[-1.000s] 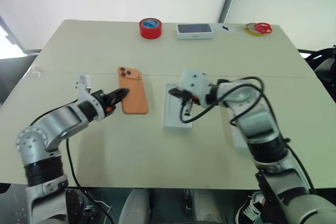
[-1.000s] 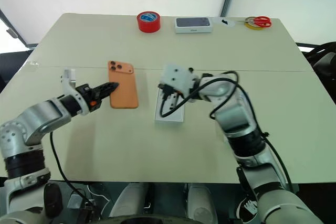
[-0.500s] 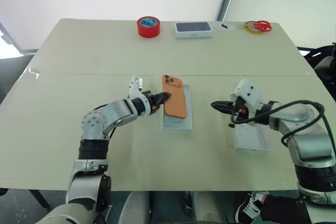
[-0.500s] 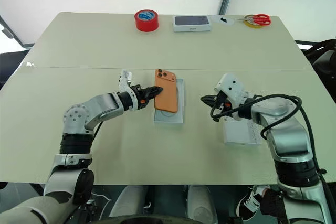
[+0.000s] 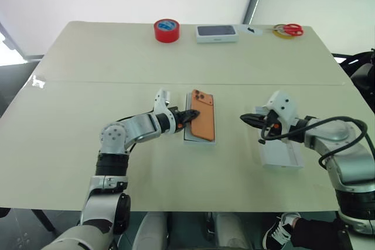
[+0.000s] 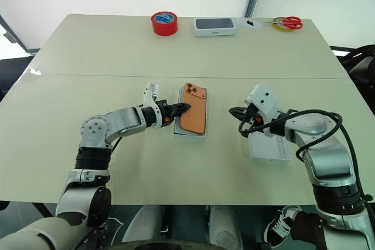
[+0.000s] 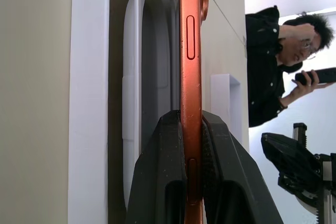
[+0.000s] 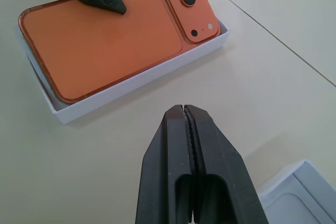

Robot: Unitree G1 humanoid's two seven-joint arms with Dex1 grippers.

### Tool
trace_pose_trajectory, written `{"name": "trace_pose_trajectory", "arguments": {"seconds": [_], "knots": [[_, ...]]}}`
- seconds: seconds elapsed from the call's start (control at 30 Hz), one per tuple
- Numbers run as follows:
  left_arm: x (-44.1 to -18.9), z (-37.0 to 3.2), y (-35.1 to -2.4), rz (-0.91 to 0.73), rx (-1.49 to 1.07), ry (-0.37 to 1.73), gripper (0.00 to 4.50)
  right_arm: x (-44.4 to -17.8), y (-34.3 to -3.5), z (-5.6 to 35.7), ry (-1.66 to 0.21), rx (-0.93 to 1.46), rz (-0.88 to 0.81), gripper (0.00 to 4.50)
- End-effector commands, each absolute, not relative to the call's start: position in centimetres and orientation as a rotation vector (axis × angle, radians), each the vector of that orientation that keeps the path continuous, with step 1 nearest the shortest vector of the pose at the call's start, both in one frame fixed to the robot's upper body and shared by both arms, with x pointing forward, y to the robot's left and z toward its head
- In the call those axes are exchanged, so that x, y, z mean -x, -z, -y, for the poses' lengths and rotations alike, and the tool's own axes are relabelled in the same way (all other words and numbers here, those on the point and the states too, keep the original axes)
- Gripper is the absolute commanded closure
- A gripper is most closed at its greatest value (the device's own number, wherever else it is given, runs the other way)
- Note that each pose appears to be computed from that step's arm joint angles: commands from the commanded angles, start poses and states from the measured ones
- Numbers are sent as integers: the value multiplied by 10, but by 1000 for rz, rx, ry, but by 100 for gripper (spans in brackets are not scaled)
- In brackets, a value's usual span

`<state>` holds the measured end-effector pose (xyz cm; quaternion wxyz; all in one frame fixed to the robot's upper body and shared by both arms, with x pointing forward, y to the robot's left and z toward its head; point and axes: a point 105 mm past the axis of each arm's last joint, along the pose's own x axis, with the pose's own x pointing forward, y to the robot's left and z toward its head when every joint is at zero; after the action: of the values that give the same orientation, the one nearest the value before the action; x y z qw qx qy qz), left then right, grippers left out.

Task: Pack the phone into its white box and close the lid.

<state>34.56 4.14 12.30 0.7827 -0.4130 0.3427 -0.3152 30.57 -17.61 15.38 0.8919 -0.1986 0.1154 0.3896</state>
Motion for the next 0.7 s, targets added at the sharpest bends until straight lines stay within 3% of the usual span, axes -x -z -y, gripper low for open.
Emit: {"name": "trace_pose_trajectory", "arguments": {"seconds": [0.03, 0.2, 0.33, 0.47, 0.7], "knots": [[-345, -43, -136, -692, 874, 714, 448, -305, -162, 174, -823, 434, -209, 450], [-346, -43, -135, -694, 872, 713, 448, -305, -161, 173, -829, 435, -209, 450], [-347, -46, -139, -681, 873, 716, 284, -305, -160, 172, -831, 436, -210, 450], [-346, -58, -152, -630, 862, 721, 90, -305, -160, 171, -833, 436, -209, 450], [-338, -101, -177, -537, 692, 698, 90, -313, -156, 171, -813, 473, -229, 450]]}}
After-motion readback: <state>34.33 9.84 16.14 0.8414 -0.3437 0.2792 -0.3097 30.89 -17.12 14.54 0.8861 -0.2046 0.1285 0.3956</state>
